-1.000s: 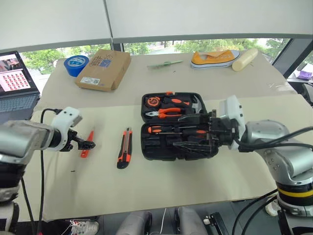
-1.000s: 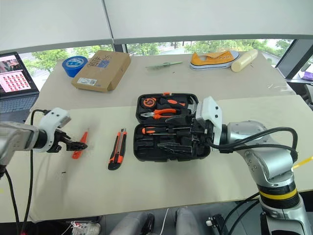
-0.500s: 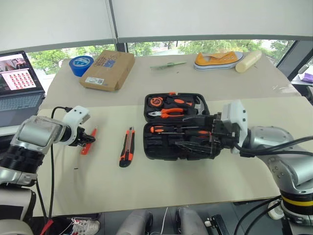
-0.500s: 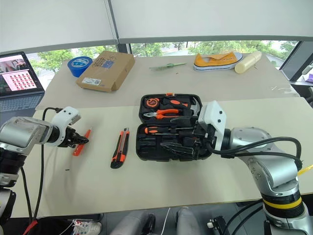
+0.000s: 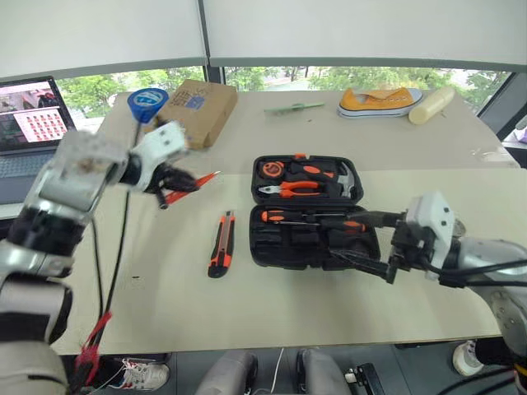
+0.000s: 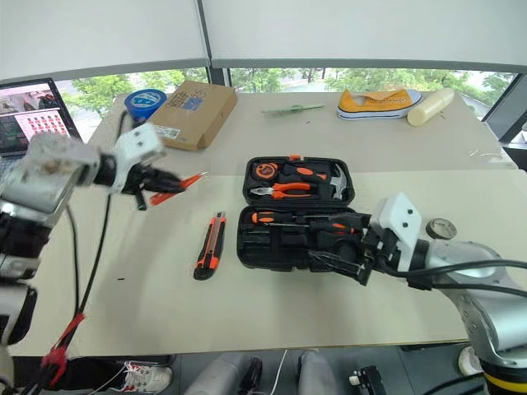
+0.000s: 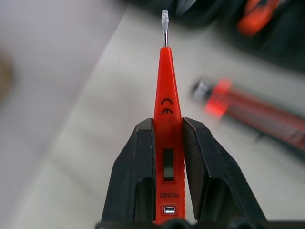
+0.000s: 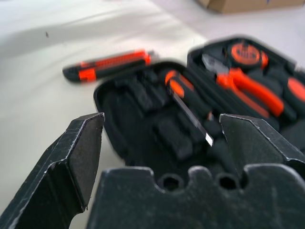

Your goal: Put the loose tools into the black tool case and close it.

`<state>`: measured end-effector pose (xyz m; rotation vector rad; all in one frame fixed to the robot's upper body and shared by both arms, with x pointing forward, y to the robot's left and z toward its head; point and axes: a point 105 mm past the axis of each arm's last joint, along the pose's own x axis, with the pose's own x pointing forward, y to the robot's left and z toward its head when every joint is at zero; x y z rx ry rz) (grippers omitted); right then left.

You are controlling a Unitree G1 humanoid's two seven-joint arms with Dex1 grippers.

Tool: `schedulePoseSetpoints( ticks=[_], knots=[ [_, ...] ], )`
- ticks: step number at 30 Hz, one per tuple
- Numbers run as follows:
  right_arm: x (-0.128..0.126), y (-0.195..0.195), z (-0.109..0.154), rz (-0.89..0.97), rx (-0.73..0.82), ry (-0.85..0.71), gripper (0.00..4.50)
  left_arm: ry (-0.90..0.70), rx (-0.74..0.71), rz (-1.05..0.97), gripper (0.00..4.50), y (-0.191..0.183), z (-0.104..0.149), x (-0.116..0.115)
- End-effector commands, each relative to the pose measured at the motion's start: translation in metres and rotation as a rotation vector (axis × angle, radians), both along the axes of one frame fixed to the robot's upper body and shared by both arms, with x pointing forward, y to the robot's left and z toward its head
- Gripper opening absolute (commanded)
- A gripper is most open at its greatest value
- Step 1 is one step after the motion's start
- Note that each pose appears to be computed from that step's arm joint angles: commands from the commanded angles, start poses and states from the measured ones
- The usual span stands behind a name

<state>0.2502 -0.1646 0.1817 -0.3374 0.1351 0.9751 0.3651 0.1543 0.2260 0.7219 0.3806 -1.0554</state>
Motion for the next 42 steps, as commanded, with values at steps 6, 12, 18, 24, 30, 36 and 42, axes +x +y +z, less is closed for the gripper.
schedulePoseSetpoints(
  ticks=[6,12,18,24,30,36,42],
  knots=[
    [-0.008,-0.006,0.007,-0.076,-0.028,-0.081,4.50,0.036,0.174,-0.346,0.39,-0.099,-0.021,-0.003],
    [-0.011,-0.009,0.007,-0.118,-0.017,-0.087,4.50,0.111,0.208,-0.298,0.39,-0.129,-0.034,0.000],
    [-0.010,-0.007,0.009,-0.139,0.004,-0.103,4.50,0.229,0.214,-0.287,0.39,-0.135,-0.048,-0.010],
    [-0.009,-0.005,0.010,-0.151,0.022,-0.112,4.50,0.242,0.257,-0.299,0.39,-0.136,-0.063,-0.013],
    [-0.012,-0.003,0.009,-0.151,0.024,-0.109,4.50,0.213,0.278,-0.292,0.39,-0.140,-0.075,-0.009],
    [-0.013,-0.002,0.008,-0.158,0.034,-0.108,4.50,0.188,0.277,-0.275,0.39,-0.145,-0.079,-0.003],
    [-0.013,-0.002,0.009,-0.165,0.045,-0.110,4.50,0.189,0.292,-0.284,0.39,-0.143,-0.081,-0.003]
  ],
)
